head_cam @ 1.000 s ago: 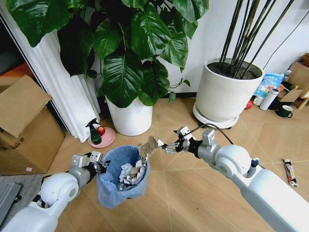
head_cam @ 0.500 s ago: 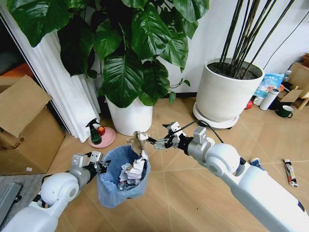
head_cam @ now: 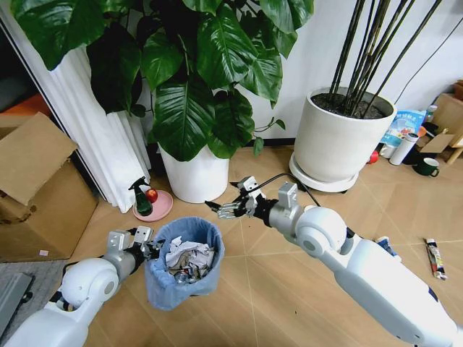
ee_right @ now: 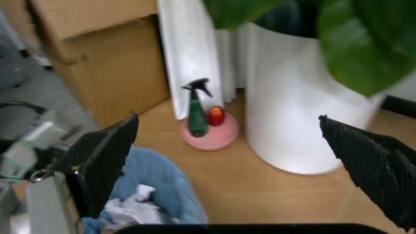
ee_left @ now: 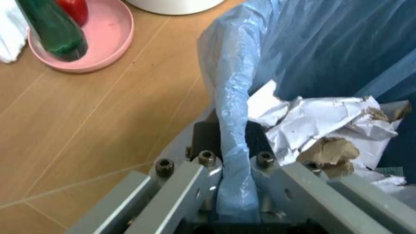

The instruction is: Pick up the trash bin and place the garbage on the floor into it.

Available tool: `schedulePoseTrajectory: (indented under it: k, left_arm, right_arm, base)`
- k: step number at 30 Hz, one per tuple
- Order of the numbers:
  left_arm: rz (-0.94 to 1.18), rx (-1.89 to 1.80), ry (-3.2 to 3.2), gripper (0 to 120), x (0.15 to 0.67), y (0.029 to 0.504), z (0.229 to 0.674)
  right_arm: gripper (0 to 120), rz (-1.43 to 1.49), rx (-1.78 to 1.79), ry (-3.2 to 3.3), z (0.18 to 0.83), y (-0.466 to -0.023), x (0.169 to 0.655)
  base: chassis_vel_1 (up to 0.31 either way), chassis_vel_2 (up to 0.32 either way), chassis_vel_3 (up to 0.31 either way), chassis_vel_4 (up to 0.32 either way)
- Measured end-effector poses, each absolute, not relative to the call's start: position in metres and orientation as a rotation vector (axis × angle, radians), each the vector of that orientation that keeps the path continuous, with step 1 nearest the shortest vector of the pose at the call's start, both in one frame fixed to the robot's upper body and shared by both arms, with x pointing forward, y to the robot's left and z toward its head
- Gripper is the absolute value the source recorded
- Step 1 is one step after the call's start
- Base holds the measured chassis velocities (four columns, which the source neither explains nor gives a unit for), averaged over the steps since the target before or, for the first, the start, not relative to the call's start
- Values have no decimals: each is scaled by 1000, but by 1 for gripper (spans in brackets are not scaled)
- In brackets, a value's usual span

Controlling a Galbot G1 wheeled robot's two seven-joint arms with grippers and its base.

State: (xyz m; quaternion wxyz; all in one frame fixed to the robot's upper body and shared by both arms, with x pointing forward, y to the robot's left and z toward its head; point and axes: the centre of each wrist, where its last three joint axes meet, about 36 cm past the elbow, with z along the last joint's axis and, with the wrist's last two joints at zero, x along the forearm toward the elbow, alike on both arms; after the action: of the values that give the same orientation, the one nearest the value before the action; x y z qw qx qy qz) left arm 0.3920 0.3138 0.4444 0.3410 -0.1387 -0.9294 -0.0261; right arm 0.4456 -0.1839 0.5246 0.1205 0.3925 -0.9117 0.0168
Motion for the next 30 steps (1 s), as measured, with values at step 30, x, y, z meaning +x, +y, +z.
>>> schedulePoseTrajectory:
  k: [30]
  left_arm:
    - [-55,-353,-2413,0,386,318,445]
  right_arm:
    - [100,64,430,-2804,465,-276,413]
  base:
    - [-9,-7,7,9]
